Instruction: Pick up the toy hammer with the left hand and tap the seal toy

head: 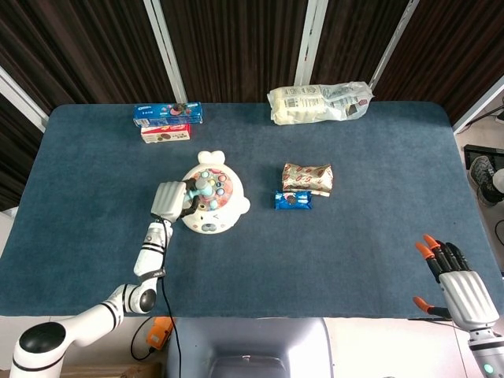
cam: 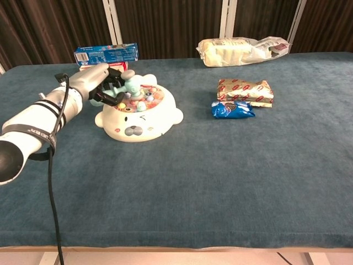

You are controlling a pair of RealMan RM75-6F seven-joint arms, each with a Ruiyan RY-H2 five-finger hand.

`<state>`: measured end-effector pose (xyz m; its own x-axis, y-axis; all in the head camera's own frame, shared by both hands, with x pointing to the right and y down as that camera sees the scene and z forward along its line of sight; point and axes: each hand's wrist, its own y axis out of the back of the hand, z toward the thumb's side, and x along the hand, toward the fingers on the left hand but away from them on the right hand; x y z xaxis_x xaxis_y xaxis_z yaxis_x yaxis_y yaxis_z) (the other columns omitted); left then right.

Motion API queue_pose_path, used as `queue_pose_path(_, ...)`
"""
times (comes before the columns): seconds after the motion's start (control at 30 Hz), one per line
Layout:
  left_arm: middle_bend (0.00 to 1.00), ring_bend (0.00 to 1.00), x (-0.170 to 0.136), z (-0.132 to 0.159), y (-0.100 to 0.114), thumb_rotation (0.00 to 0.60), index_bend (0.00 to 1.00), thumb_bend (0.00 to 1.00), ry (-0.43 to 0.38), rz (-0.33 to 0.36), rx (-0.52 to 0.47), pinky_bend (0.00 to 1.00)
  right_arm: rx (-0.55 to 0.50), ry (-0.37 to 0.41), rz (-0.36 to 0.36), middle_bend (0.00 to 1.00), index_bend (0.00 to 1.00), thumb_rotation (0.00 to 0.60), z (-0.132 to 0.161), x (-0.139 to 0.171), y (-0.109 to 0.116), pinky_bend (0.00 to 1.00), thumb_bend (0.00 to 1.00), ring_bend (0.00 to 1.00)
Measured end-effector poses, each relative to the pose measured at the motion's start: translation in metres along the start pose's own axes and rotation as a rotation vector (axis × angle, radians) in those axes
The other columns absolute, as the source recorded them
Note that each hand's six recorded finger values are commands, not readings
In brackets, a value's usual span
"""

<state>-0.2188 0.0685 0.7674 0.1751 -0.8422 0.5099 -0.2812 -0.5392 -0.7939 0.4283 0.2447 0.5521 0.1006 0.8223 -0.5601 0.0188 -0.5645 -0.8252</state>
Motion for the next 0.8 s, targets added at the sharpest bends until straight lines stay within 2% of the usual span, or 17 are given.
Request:
queue_pose_path(0.37,0.93,1.00,0.007,0.005,0.016,0.600,0.70,0.84,-0.005,0.057,-0.037,1.00,-0.003,-0.003,-0.001,0.00,0.00,0.600,-0.001,0.001,0.001,0.00,0.32,0.00)
queue_pose_path(0.8,0.94,1.00,0.015,-0.011,0.014,0.600,0.70,0.83,0.040,0.055,-0.002,1.00,-0.006,-0.006,-0.007,0.00,0.00,0.600,-0.003,0.002,0.003,0.00,0.32,0.00)
